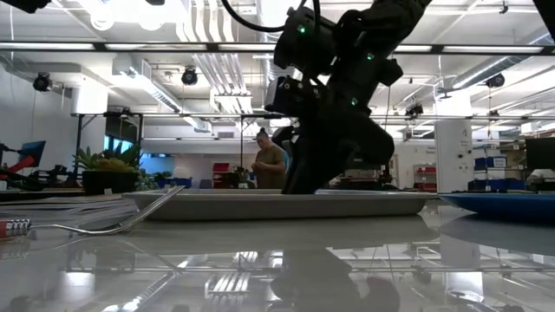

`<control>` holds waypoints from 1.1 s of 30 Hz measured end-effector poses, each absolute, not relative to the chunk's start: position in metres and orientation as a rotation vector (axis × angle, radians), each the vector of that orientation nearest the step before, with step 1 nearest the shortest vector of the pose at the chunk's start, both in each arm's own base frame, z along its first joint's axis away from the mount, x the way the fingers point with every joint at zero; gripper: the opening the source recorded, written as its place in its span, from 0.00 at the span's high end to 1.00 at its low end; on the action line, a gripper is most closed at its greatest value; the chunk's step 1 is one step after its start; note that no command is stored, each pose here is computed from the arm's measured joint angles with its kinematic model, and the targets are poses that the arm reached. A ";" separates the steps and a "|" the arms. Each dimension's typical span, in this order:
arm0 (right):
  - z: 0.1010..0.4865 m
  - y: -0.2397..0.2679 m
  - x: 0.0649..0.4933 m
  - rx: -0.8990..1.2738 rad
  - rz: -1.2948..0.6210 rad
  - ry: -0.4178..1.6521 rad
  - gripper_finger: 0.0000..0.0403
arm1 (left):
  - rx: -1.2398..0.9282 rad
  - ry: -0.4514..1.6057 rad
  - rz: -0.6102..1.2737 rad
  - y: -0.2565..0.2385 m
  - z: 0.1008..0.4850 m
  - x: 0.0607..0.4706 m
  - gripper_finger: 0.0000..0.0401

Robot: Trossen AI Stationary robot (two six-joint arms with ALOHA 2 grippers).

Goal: Pick and place plate/cup/fork/spoon on tray
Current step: Put the yellow spoon on the right side of the gray serving tray

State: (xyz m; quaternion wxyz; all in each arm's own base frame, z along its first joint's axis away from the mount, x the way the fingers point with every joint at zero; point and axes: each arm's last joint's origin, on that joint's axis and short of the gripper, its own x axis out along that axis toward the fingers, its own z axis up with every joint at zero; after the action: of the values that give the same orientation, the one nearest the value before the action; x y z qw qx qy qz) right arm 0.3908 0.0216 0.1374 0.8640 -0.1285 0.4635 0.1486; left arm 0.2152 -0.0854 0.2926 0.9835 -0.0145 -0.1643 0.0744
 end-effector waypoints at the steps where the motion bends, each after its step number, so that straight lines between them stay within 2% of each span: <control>1: 0.137 0.021 0.391 -0.263 0.307 0.973 0.87 | -0.029 -0.331 0.150 -0.085 0.293 0.215 0.97; 8: 0.139 0.021 0.391 -0.247 0.291 0.972 0.69 | -0.031 -0.330 0.149 -0.086 0.292 0.215 0.97; 13: 0.159 0.021 0.384 -0.223 0.279 0.968 0.62 | -0.029 -0.326 0.148 -0.086 0.291 0.216 0.97; 17: 0.183 0.025 0.366 -0.194 0.266 0.966 0.62 | -0.035 -0.304 0.144 -0.086 0.289 0.217 0.97; 22: 0.209 0.036 0.331 -0.169 0.269 0.841 0.65 | -0.056 -0.289 0.139 -0.087 0.287 0.218 0.97; 30: 0.215 0.048 0.273 -0.169 0.193 0.617 0.71 | -0.154 -0.191 0.133 -0.088 0.280 0.222 0.97; 33: 0.217 0.050 0.257 -0.185 0.161 0.544 0.73 | -0.189 -0.115 0.189 -0.091 0.272 0.231 0.97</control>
State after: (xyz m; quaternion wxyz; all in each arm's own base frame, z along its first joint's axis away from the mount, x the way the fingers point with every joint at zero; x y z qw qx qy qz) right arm 0.2569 0.0496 0.2169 0.9558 -0.0911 0.2681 0.0793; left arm 0.2314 -0.0911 0.2716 0.9894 -0.0940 -0.0574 0.0944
